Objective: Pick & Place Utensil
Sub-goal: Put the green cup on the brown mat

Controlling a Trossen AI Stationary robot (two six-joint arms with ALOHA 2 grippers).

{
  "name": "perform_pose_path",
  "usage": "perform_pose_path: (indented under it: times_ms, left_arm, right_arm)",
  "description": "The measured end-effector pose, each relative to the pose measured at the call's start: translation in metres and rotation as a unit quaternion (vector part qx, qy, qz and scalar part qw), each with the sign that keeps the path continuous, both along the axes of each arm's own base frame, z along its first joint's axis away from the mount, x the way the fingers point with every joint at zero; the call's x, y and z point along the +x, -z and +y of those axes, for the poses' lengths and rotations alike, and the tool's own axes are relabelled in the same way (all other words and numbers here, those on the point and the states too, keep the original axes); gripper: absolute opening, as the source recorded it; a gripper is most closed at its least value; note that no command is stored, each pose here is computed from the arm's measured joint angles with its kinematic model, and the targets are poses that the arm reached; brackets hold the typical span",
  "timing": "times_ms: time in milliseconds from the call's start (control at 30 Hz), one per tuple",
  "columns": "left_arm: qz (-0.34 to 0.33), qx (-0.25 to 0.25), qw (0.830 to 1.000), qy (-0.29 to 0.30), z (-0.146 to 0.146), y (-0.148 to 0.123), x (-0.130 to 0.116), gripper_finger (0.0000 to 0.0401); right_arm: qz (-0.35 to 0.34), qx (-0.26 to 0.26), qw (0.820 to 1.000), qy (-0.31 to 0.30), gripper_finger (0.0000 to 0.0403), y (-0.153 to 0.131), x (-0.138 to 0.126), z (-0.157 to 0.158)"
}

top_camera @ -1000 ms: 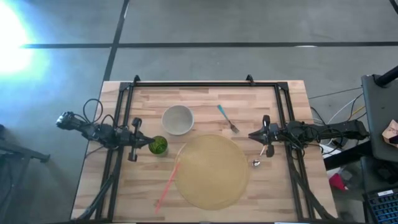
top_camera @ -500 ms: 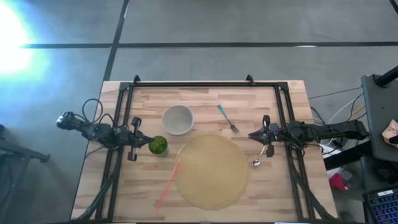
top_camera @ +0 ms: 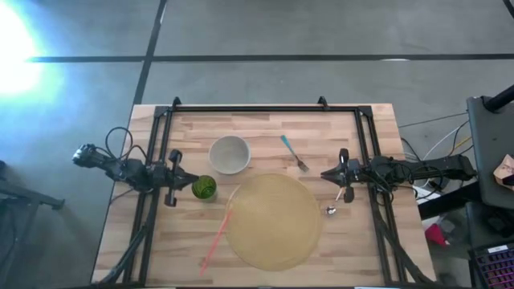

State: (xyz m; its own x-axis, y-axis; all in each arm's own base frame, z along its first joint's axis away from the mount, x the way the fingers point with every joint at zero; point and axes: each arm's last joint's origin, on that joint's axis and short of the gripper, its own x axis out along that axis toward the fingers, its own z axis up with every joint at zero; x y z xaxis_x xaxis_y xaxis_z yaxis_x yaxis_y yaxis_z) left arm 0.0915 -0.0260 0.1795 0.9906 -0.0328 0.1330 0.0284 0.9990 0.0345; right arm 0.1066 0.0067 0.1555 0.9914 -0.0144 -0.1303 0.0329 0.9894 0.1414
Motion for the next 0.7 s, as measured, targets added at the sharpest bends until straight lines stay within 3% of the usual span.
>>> perform_pose_path:
  times_ms: [200,333,533,700]
  left_arm:
    - [-0.017,-0.041,0.999,-0.024,0.002,-0.004,-0.001,0.0114]
    - [-0.063,-0.076,0.994,-0.047,0.004,-0.014,-0.003,0.0153]
    - [-0.087,-0.095,0.989,-0.067,0.008,-0.037,-0.008,0.0169]
    - [-0.063,-0.097,0.988,-0.104,0.009,-0.059,-0.005,0.0167]
  right_arm:
    - [0.0,0.0,1.0,0.0,0.0043,0.0,0.0,0.0]
    - [0.0,0.0,1.0,0.0,0.0043,0.0,0.0,0.0]
    - [0.0,0.0,1.0,0.0,0.0043,0.0,0.0,0.0]
    - [0.0,0.0,1.0,0.0,0.0043,0.0,0.0,0.0]
